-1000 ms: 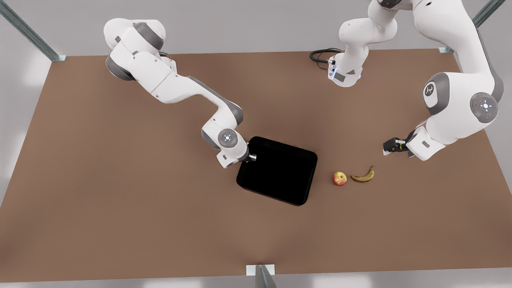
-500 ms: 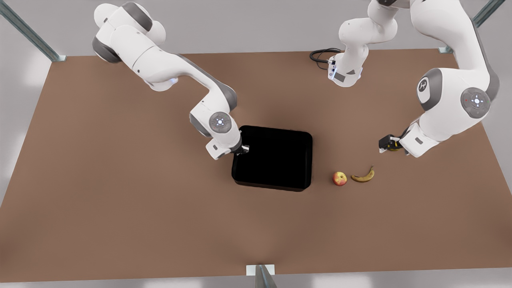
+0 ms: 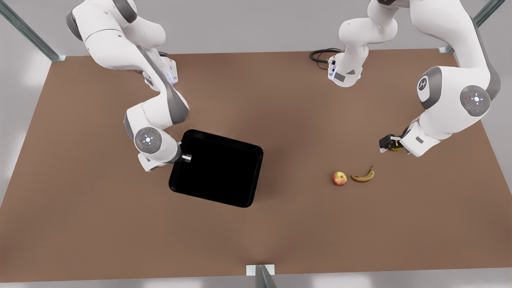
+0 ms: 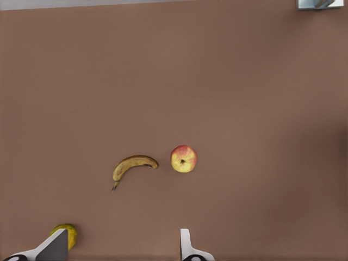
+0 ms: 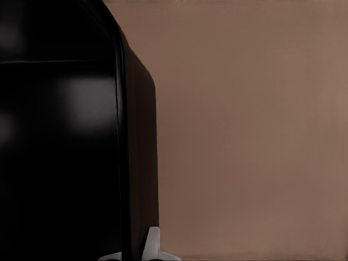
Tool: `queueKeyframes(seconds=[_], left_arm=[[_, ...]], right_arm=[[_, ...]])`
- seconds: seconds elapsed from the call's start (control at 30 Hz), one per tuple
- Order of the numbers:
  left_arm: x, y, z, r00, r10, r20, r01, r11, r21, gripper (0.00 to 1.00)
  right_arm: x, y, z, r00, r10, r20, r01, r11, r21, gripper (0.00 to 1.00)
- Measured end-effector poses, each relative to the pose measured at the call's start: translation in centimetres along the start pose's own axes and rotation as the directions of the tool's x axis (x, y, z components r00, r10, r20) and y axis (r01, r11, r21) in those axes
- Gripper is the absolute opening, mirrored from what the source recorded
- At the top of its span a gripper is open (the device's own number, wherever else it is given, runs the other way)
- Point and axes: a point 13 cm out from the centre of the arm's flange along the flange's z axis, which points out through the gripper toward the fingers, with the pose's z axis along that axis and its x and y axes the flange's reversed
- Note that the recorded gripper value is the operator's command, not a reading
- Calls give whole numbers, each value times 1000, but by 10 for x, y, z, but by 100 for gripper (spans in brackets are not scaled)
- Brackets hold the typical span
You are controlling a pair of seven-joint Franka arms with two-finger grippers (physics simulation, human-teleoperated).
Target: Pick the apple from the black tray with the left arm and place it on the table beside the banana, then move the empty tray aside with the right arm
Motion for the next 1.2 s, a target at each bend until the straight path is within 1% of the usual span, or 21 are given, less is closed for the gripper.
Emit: queueKeyframes(seconds=[0.07,0.17,0.47,0.67,0.87,0.93,0.97,1.0,1.03,1.1,1.2], left_arm=[[0,0,0,1000,-2,0,2,1000,0,100],[0,0,1,1000,-6,-1,6,1000,0,100],[0,0,0,1000,-13,0,13,1000,0,100],[-2,-7,0,1000,3,3,-3,1000,-21,100],[-7,-29,-1,1000,20,10,-20,1000,-24,100],[-8,-27,1,1000,12,8,-12,1000,-25,100],[-8,-26,1,1000,10,7,-10,1000,-25,100],[-8,-26,2,1000,8,6,-8,1000,-25,100],[-8,-26,2,1000,6,6,-6,1000,-26,100],[-8,-26,2,1000,3,6,-3,1000,-27,100],[-8,-28,2,1000,0,6,0,1000,-28,100]], right_arm=[[-18,-40,-4,999,24,-22,-24,1000,-2,15],[-40,-88,-6,999,22,-43,-23,1000,-4,15],[-82,-207,-9,994,-81,-68,81,997,-2,15],[-87,-226,0,970,-225,-89,225,974,-7,15],[-112,-239,54,937,-321,-142,322,947,-12,15],[-120,-245,73,927,-344,-149,346,938,-14,18],[-124,-246,77,923,-357,-145,358,933,-13,24],[-126,-247,79,918,-370,-140,372,928,-13,82],[-129,-247,80,914,-383,-132,385,923,-11,100],[-138,-244,59,909,-409,-83,410,912,-6,100],[-139,-228,-20,894,-446,43,447,894,-17,100]])
